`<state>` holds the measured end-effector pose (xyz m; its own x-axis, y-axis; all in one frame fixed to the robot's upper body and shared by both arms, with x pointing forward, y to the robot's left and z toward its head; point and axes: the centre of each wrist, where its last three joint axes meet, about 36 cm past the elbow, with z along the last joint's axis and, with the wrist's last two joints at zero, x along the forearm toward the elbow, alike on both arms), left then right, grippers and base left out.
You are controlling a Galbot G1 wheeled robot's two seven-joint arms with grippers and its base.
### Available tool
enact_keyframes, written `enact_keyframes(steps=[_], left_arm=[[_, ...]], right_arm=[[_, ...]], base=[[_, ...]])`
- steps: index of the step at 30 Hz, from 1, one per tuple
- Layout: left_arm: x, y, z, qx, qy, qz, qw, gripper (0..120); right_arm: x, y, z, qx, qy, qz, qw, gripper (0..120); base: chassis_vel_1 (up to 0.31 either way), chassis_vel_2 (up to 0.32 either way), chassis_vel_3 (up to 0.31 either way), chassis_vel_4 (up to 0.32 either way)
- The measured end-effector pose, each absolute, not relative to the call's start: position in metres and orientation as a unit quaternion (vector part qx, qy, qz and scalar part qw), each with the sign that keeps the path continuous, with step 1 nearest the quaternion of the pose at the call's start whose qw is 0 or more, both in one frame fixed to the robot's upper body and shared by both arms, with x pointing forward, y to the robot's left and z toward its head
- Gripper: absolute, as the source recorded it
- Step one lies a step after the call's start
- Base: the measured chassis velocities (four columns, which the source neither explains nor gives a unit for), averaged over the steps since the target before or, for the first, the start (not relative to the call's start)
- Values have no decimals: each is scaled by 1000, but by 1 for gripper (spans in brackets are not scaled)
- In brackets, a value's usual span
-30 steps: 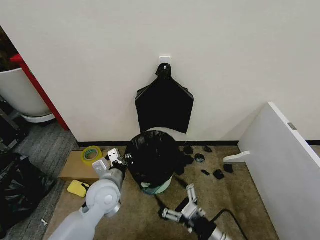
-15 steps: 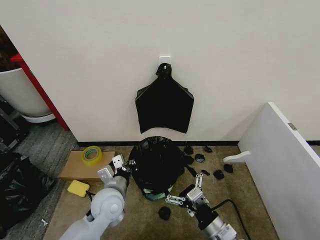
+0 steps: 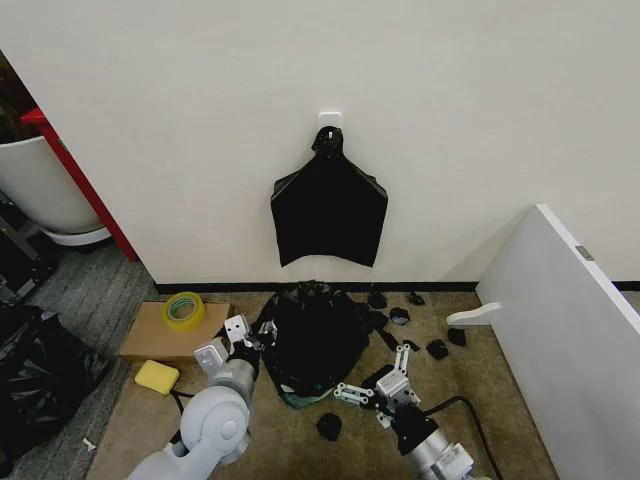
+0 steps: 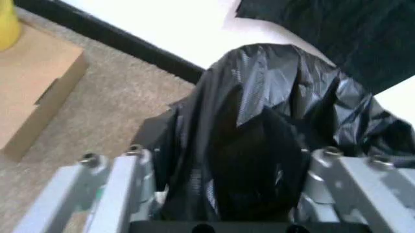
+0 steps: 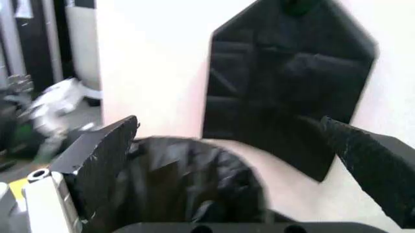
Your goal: Place the garbage bag over the trash bin.
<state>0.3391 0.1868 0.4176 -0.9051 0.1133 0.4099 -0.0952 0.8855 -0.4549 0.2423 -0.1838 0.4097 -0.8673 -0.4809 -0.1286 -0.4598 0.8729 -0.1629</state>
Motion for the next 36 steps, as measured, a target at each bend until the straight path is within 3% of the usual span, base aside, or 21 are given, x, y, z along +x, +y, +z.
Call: enact_keyframes(steps=[3,8,12,15,23,28,36], left_arm=[[328,194,420,2,-948,234,216,68],[312,203,425,21,-963,219,159,84],[298,218,415,48,-981,180,60,98],[280,227,401,56,-990,127,-17,100],[230,233,390,44,-990,46,-128,100],[209,225,393,22,-985,-1,-170,100],[196,211,391,19,-984,-4,-178,100]], right_arm=[[252,-189,423,-217,971,-47,89,100],[258,-197,433,-180,979,-32,89,100],[260,-197,433,-109,991,-2,82,100],[262,-205,425,-52,996,0,78,100],[236,-217,406,-15,995,-6,94,100],[213,-213,397,-26,994,-4,108,100],[203,-206,394,-43,989,-23,137,100]], base=[[0,0,0,0],[0,0,0,0],[0,0,0,0],[0,0,0,0],[0,0,0,0],[0,0,0,0],[0,0,0,0]])
